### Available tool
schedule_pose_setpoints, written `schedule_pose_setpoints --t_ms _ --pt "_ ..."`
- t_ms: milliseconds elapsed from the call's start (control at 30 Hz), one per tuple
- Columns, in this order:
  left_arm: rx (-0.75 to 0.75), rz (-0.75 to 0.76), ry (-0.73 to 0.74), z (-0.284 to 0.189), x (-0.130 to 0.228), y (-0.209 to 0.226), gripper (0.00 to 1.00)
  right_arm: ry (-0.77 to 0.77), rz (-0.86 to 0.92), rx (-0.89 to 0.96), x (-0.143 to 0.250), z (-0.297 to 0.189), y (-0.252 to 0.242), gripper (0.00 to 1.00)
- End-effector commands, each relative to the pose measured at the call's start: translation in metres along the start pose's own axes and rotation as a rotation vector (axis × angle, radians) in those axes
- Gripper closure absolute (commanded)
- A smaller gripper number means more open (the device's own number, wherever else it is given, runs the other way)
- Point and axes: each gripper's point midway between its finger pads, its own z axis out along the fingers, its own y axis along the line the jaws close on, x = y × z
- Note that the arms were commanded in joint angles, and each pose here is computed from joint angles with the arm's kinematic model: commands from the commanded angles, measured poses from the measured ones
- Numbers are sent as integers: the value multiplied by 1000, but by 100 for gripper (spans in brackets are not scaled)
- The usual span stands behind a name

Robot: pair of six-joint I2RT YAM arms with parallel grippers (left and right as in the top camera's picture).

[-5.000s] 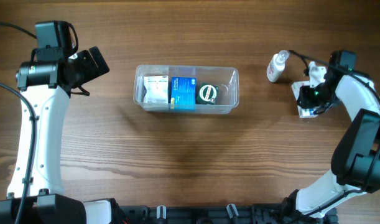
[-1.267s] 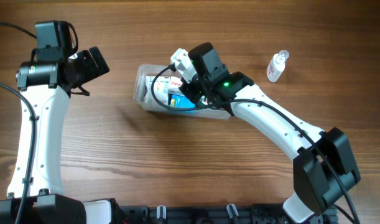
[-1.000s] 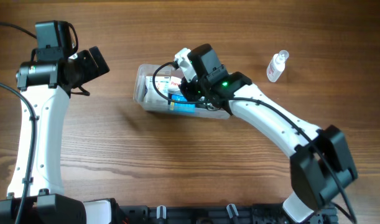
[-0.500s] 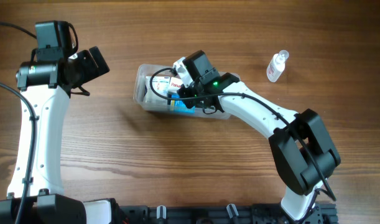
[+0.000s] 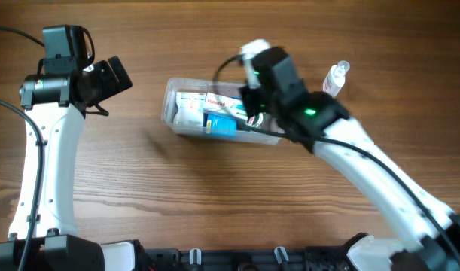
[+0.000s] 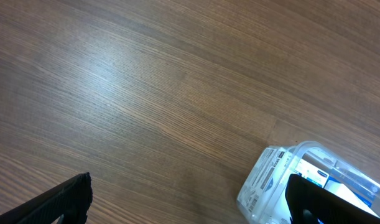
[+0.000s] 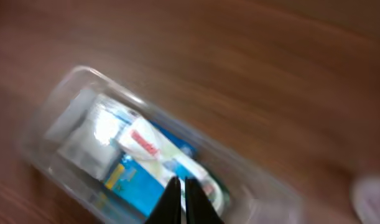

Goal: Pack container
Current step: 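Move the right gripper to the white spray bottle and grasp it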

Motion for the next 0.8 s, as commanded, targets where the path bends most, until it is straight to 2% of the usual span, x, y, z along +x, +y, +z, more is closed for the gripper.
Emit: schedule_pose_setpoints --t_ms 0,133,167,200,233,267,333,467,633,667,767 --pt "10 15 -10 -4 -3 -1 0 5 233 198 5 -22 -69 96" --pt "10 15 -10 -4 -3 0 0 82 307 317 27 -29 -132 94" --pt "10 15 -10 -4 -3 -1 0 86 305 340 28 -31 -146 72" --pt "10 14 -10 -4 -3 -1 0 82 302 358 28 -32 -157 56" --pt "10 15 -10 -4 -3 -1 0 74 289 379 26 -34 -171 47" --pt "10 15 -10 -4 -3 -1 0 72 275 394 26 -36 -181 44" --pt "10 15 -10 -4 -3 -1 0 67 252 424 26 -40 -199 28" --pt "10 15 -10 -4 -3 -1 0 85 213 467 31 -34 -228 11" --pt "10 15 -10 -4 -3 0 0 128 140 435 36 5 -236 1" --pt "10 15 -10 -4 -3 -1 0 134 142 403 38 30 -236 1" --pt "10 15 -10 -4 -3 -1 0 163 147 389 48 48 -237 1"
